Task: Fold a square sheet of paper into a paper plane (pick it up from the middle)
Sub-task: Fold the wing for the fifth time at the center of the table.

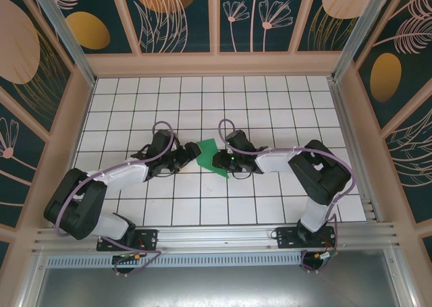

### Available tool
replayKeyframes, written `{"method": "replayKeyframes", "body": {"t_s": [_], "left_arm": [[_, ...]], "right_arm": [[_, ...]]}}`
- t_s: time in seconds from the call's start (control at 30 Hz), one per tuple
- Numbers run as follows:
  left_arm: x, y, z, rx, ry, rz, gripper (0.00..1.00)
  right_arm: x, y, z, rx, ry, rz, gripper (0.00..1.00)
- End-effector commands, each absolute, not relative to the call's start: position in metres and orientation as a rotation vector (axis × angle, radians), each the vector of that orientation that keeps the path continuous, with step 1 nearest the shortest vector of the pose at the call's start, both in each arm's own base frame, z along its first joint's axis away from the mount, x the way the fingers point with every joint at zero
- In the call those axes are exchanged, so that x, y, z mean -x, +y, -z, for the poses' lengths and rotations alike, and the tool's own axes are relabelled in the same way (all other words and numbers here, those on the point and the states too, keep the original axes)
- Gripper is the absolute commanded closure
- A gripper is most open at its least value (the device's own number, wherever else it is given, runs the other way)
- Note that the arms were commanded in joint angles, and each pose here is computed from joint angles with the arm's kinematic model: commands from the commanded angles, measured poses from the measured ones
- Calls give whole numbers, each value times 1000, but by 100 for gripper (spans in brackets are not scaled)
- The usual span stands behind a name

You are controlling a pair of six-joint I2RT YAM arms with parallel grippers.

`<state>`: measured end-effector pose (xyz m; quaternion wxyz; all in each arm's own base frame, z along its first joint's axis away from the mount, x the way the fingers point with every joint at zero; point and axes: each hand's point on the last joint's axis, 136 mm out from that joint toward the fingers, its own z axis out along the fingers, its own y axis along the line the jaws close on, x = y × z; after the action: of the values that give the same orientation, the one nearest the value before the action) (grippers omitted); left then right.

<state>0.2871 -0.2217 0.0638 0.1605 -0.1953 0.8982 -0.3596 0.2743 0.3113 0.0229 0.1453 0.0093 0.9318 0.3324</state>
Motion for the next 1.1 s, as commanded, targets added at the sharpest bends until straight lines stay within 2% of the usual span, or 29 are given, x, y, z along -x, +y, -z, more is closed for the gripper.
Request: {"method": "replayKeyframes", "body": {"t_s": [0.0,0.43,0.6,0.8,1.07], "left_arm": [[-287,-226,-58,604,2549,1059,25],[-289,-241,-45,605,2594,1110,55],[-291,-244,-41,608,2607,1110,55],[-293,-254,-42,580,2604,1180,64],[-296,-257,-41,570,2607,1192,67]], "right_arm": [[-258,284,9,-123,2787,-921,66],[-258,278,13,-146,2786,-955,66],[-257,276,14,-151,2787,-957,67],[-257,276,14,-151,2789,-963,66],[-257,276,14,-152,2787,-972,67]]}}
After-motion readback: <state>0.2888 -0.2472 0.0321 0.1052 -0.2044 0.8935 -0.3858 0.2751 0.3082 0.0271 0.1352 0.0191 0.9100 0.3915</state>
